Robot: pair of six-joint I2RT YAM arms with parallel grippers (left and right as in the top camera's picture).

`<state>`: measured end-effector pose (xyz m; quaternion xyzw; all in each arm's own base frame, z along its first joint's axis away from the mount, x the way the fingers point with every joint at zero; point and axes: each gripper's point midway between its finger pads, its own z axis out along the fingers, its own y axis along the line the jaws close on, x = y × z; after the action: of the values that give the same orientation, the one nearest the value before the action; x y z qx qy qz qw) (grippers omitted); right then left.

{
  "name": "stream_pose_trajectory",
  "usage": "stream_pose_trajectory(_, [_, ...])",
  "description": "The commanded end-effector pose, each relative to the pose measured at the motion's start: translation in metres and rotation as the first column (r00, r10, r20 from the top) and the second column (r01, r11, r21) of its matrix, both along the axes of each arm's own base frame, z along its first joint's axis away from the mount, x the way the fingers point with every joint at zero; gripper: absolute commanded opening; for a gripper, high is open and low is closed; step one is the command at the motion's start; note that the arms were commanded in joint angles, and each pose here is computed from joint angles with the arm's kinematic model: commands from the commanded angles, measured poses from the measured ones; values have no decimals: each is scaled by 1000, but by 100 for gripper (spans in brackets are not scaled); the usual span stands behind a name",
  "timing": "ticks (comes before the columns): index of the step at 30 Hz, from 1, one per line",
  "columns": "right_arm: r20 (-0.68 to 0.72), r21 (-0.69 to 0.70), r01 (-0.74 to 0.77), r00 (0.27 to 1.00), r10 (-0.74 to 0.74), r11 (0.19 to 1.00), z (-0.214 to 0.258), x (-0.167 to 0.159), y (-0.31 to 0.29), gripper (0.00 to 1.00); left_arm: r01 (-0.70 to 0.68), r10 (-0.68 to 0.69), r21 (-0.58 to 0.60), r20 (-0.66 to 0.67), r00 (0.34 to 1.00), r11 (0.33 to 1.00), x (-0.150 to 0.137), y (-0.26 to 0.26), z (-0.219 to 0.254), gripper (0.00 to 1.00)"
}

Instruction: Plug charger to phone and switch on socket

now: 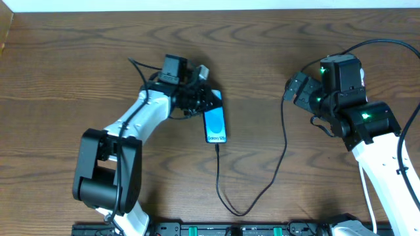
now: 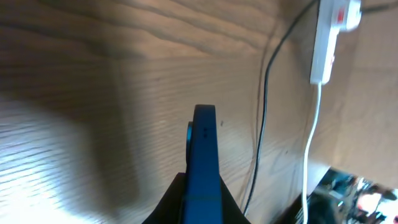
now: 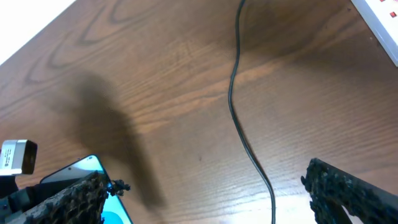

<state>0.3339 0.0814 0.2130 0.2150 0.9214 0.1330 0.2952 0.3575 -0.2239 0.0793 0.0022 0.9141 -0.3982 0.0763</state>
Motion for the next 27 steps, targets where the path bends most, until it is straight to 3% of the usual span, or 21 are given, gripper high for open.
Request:
stream_pose_trajectory(1, [4,-20,-2,1000,2,1000,3,-1,-3,99,80,-81,12,67,994,997,-5,-16,4,8])
stream_pose_trajectory(10, [-13,-31,2,1000,-3,1000,-1,-4,-5,99,143,-143,7,4,990,990,-25,-56,-22,7])
stream_pose_trajectory(27, [-21,-52,2,1000,-3,999,-3,-6,-8,99,41,-44,-37,-67,997,998,-12,-71,-37,7])
